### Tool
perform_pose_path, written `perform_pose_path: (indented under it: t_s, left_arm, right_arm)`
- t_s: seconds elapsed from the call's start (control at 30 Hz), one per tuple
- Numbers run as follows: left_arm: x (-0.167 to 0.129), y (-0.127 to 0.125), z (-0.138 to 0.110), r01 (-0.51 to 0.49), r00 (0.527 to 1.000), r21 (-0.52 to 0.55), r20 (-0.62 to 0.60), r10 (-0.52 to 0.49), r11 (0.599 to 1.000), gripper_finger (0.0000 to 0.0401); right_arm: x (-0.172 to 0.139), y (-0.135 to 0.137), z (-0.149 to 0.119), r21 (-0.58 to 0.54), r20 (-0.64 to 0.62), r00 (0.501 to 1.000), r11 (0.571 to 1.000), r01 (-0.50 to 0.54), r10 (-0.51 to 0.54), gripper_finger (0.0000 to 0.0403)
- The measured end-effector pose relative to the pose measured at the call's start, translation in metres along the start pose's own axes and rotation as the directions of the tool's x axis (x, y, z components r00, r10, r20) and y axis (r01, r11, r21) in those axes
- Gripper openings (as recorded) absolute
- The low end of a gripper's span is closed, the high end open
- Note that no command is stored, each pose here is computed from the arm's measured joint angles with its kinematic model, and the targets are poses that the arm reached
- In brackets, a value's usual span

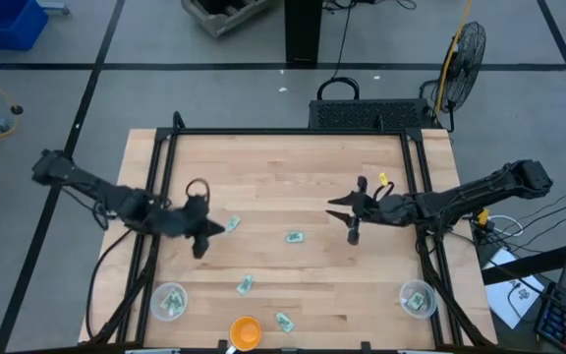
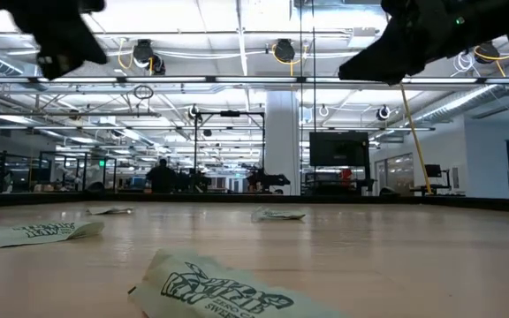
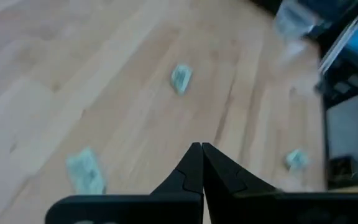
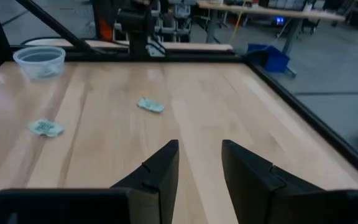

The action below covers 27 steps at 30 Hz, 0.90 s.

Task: Pick and place Stevia / Truvia into bins
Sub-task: Put the stevia packet into the left transparent container

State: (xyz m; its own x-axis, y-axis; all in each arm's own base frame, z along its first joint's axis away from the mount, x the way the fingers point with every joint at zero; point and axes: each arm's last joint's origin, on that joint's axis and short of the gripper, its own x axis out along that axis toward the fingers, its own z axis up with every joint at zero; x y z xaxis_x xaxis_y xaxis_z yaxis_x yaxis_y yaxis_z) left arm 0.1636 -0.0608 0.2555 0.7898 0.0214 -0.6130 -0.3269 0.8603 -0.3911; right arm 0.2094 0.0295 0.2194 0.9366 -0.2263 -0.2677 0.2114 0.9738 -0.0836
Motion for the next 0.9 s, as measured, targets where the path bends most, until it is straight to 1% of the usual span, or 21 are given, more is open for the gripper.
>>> perform_pose_path:
  t_s: [0.03,0.1,0.17,0.23,0.3,0.4,0.53,0.6,0.7,0.8,0.9]
  left_arm:
    - [0.000,-0.002,-0.006,-0.034,0.999,0.021,-0.006,0.034,0.999,0.0001]
    - [0.005,-0.003,-0.014,-0.140,0.990,0.065,0.024,0.139,0.988,0.0001]
    - [0.012,0.000,-0.020,-0.257,0.966,0.123,0.043,0.254,0.959,0.0004]
    - [0.022,0.002,-0.023,-0.322,0.947,0.162,0.032,0.321,0.933,0.0019]
    - [0.035,0.004,-0.025,-0.360,0.930,0.176,-0.013,0.368,0.916,0.0045]
    - [0.055,0.008,-0.029,-0.400,0.906,0.161,-0.082,0.416,0.902,0.0094]
    - [0.079,0.016,-0.036,-0.489,0.851,0.141,-0.140,0.506,0.861,0.0159]
    - [0.089,0.020,-0.040,-0.531,0.823,0.125,-0.160,0.545,0.838,0.0182]
    - [0.099,0.024,-0.045,-0.568,0.793,0.133,-0.177,0.583,0.812,0.0201]
    - [0.107,0.027,-0.050,-0.592,0.767,0.147,-0.198,0.610,0.792,0.0206]
    - [0.116,0.028,-0.054,-0.594,0.763,0.120,-0.226,0.605,0.795,0.0206]
  right_arm:
    - [0.000,-0.001,0.001,-0.008,0.008,1.000,1.000,0.003,-0.003,0.0114]
    - [0.001,-0.002,0.003,-0.024,0.029,1.000,1.000,0.009,-0.009,0.0114]
    - [0.001,-0.004,0.006,-0.026,0.053,0.998,0.999,0.019,-0.018,0.0114]
    - [0.002,-0.006,0.008,-0.016,0.070,0.997,0.999,0.029,-0.028,0.0114]
    - [0.002,-0.008,0.009,-0.007,0.085,0.996,0.999,0.036,-0.036,0.0114]
    - [0.003,-0.010,0.009,-0.004,0.085,0.995,0.999,0.045,-0.045,0.0114]
    - [0.003,-0.010,0.009,-0.003,0.085,0.995,0.999,0.050,-0.049,0.0114]
    - [0.003,-0.010,0.009,-0.005,0.079,0.996,0.999,0.049,-0.049,0.0114]
    - [0.003,-0.010,0.008,-0.004,0.069,0.996,0.999,0.049,-0.048,0.0114]
    - [0.004,-0.010,0.005,-0.013,0.045,0.998,0.999,0.048,-0.048,0.0114]
    - [0.004,-0.010,0.003,-0.022,0.024,0.999,0.999,0.049,-0.048,0.0114]
